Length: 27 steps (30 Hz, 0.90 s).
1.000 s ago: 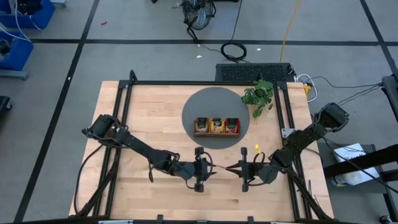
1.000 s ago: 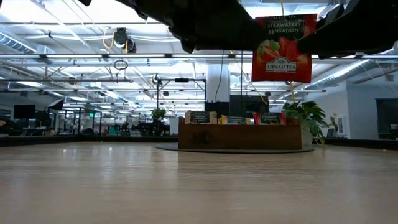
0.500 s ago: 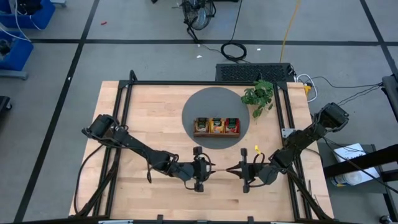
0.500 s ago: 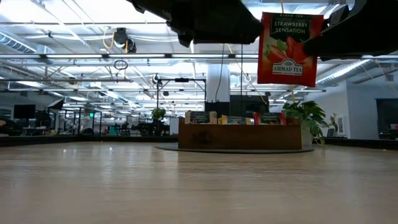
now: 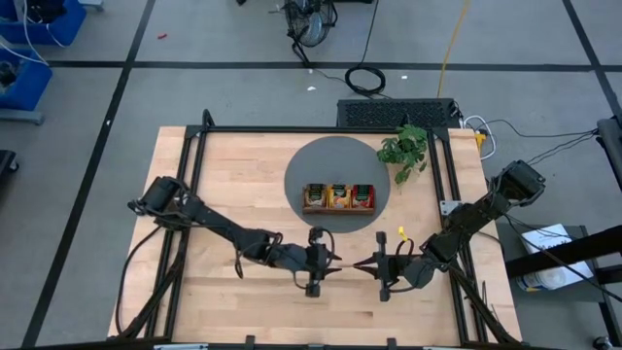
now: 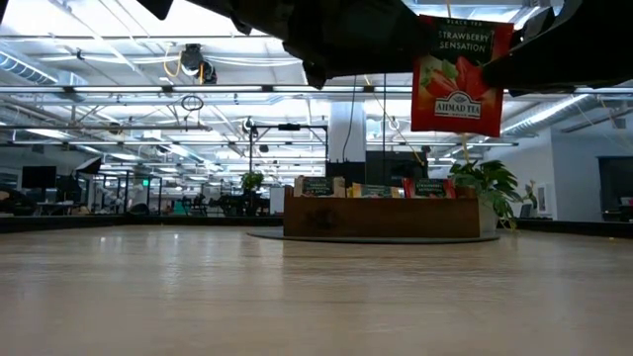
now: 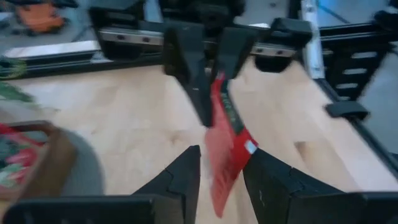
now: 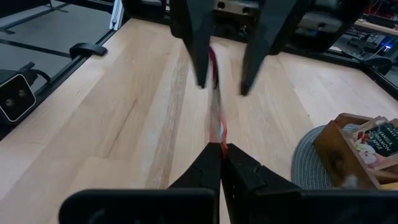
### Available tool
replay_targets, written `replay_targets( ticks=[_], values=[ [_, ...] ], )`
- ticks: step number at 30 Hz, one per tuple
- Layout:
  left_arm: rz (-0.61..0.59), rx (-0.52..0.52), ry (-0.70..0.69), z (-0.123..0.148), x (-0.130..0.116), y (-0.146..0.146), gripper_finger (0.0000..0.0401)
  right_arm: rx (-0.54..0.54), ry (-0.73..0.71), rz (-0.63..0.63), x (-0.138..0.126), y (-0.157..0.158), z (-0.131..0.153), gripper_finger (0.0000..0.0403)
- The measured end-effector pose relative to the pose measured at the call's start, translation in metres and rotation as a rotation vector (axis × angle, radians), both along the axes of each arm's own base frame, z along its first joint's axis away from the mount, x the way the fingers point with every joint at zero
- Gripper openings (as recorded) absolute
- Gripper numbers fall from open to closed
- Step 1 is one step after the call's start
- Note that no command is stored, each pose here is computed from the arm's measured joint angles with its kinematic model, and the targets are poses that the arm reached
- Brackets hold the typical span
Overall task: Pick & Place Tea
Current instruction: Put the red tea packet into the right section of the wooden organizer
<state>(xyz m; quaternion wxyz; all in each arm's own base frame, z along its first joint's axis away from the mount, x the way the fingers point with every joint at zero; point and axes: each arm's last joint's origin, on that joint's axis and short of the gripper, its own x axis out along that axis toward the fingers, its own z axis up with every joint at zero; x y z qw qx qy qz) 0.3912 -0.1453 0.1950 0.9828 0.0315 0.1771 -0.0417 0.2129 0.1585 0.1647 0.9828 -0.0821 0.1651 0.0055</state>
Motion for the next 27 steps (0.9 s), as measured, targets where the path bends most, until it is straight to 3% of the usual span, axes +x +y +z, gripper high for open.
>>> replay_targets(
  ticks=[3, 8, 20, 27],
  values=[
    [-0.058, -0.016, 0.006, -0.0003, 0.0005, -0.0005, 0.0097, 0.000, 0.000, 0.000, 0.0000, 0.0000, 0.0000, 0.0000],
    [-0.065, -0.014, -0.005, 0.0007, 0.0008, -0.0008, 0.0012, 0.000, 0.000, 0.000, 0.0000, 0.0000, 0.0000, 0.0000],
    [-0.051, 0.004, -0.012, 0.0010, 0.0006, -0.0014, 0.0003, 0.008, 0.021, 0.020, -0.0006, 0.0003, -0.0017, 0.0014],
    [-0.038, 0.008, -0.016, 0.0012, 0.0006, -0.0013, 0.0002, 0.049, -0.027, -0.069, 0.0004, -0.0012, 0.0015, 0.0112]
  ],
)
